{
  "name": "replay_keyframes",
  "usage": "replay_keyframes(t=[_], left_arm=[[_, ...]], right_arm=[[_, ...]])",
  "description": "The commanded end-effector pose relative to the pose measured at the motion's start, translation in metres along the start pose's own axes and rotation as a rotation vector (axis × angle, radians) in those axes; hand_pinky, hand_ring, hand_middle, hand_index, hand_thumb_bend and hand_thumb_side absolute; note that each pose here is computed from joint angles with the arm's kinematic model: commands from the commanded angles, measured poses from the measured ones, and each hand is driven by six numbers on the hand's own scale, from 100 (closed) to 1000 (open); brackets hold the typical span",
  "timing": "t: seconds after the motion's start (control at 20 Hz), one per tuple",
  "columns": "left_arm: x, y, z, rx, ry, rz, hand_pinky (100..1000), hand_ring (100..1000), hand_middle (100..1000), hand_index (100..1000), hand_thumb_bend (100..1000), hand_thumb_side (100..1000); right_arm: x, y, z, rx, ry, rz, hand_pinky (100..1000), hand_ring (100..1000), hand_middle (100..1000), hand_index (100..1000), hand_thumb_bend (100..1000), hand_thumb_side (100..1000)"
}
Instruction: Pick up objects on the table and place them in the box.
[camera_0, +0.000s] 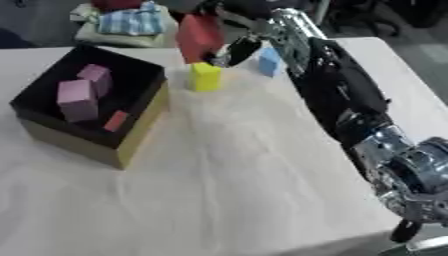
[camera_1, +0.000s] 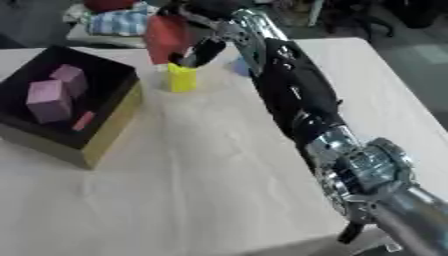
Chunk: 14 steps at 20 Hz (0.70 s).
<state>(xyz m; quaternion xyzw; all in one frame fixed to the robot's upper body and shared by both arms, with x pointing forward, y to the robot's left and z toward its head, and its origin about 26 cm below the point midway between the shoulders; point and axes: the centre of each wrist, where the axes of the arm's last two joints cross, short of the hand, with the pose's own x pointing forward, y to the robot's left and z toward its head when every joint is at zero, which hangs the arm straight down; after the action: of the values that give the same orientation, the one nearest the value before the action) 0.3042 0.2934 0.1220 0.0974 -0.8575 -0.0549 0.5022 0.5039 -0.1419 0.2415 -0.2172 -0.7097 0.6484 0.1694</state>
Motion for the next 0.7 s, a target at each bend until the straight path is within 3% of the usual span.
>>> replay_keyframes(t=[0.05, 0.45, 0.5, 0.7], left_arm=[[0.007, 0.000, -0.006, -0.020, -0.031, -0.003, 846, 700, 685, 877, 100, 691], [0.008, -0.006, -0.008, -0.048, -0.040, 0.014, 845, 701, 685, 877, 100, 690], [0.008, -0.006, -0.008, -0.047, -0.040, 0.015, 845, 701, 685, 877, 100, 690], [0.007, -0.006, -0.007, -0.047, -0.037, 0.015, 846, 701, 685, 878, 100, 691]], right_arm=[[0.018, -0.012, -0.021, -0.002, -0.061, 0.032, 755, 737, 529, 721, 100, 263], [0.046, 0.015, -0.048, 0.072, -0.088, 0.054, 759, 747, 566, 767, 109, 274], [0.048, 0.018, -0.050, 0.078, -0.095, 0.060, 761, 756, 626, 820, 165, 309], [0.057, 0.025, -0.055, 0.092, -0.141, 0.104, 767, 782, 745, 891, 299, 420]])
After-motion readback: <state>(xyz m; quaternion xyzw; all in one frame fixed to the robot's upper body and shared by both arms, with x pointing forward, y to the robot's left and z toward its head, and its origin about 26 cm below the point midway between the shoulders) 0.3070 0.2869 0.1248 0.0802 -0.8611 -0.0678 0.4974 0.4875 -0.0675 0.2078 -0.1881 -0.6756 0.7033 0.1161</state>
